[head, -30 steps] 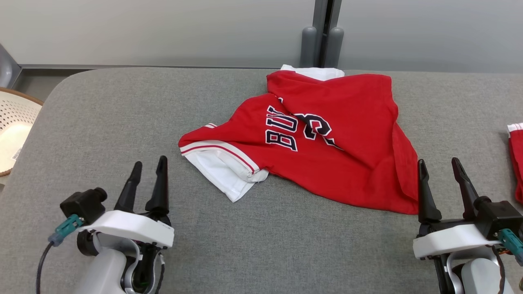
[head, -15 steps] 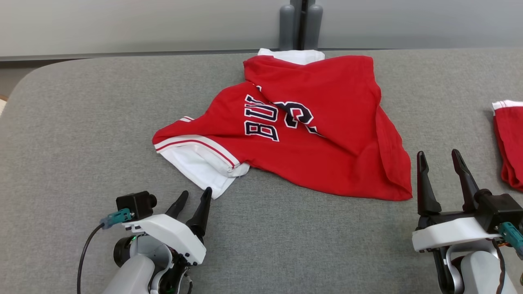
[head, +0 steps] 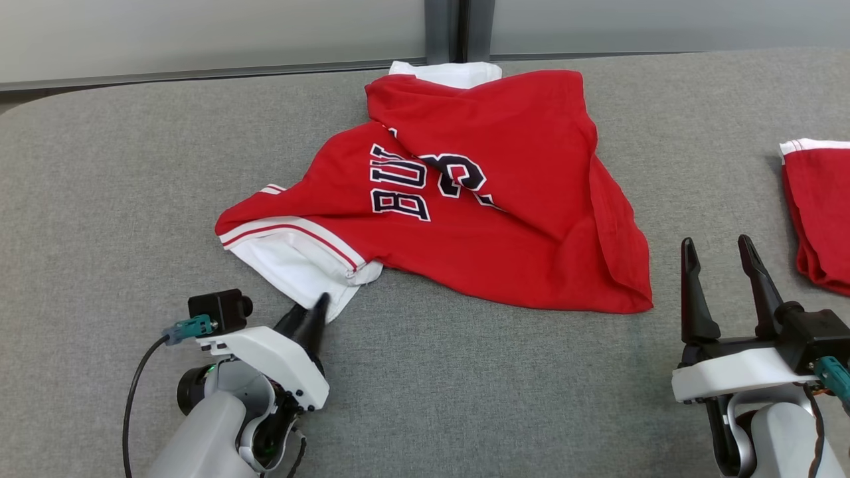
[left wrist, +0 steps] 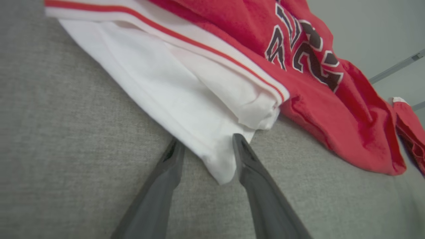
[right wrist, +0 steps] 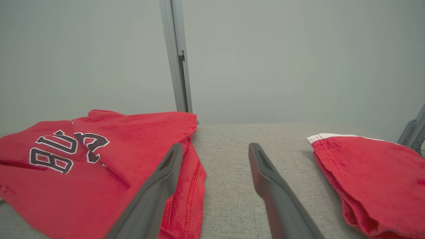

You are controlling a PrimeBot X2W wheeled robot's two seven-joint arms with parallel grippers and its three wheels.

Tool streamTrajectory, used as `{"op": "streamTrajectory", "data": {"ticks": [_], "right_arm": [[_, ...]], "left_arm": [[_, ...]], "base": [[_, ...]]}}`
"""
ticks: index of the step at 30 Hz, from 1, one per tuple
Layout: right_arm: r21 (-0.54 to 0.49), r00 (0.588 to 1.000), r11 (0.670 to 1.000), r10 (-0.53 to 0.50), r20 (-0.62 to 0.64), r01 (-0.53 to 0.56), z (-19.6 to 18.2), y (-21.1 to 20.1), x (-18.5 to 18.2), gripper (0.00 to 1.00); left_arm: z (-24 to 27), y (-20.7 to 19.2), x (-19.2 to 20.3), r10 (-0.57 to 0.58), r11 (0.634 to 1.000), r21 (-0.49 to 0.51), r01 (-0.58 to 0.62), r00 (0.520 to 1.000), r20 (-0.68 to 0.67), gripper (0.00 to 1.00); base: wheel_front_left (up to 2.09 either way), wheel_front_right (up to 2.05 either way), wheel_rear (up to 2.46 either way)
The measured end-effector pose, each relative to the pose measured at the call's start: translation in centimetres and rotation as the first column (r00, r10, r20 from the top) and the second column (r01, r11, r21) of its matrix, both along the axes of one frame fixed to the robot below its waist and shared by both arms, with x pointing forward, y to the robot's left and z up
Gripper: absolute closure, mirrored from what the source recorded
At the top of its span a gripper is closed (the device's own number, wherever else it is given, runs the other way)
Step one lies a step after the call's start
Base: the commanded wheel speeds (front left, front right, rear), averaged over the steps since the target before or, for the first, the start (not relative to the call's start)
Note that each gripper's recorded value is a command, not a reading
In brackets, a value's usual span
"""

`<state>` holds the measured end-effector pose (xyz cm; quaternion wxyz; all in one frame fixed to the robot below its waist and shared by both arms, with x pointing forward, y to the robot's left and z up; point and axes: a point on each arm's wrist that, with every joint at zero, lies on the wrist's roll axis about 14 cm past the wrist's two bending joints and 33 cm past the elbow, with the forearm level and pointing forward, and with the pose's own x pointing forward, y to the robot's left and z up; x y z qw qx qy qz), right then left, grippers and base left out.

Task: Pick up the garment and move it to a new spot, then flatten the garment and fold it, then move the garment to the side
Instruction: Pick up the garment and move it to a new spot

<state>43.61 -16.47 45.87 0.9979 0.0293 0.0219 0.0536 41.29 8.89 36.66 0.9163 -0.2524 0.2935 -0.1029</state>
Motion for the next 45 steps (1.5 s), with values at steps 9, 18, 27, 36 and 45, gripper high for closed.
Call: {"op": "streamTrajectory", "data": {"ticks": [9, 18, 27, 36, 45], "right_arm": [[0.009, 0.999, 1.000, -0.004, -0.044, 0.004, -1.2, 0.0, -0.8, 0.00], [0.056, 0.980, 0.996, 0.078, -0.181, -0.069, -5.0, 3.0, -2.8, 0.00], [0.089, 0.959, 0.995, 0.069, -0.274, -0.046, -7.4, 3.1, -2.4, 0.00], [0.146, 0.936, 0.989, 0.067, -0.347, -0.016, -9.3, 3.5, -1.7, 0.69], [0.256, 0.949, 0.965, 0.132, -0.288, -0.057, -7.0, 6.2, -1.0, 1.00]], "left_arm": [[3.5, 4.5, 2.3, 0.164, 0.986, -0.002, -0.166, 0.970, 0.182, 1.00], [7.8, 8.1, 3.0, 0.283, 0.957, -0.035, -0.289, 0.897, 0.338, 1.00], [8.8, 8.7, 2.8, 0.304, 0.949, -0.042, -0.312, 0.875, 0.376, 1.00], [8.6, 8.6, 2.9, 0.288, 0.954, -0.027, -0.300, 0.883, 0.372, 1.00], [10.1, 9.2, 2.9, 0.305, 0.948, -0.045, -0.315, 0.861, 0.406, 1.00]], "base": [[0.00, 0.00, 0.00], [0.00, 0.00, 0.00], [0.00, 0.00, 0.00], [0.00, 0.00, 0.00], [0.00, 0.00, 0.00]]}}
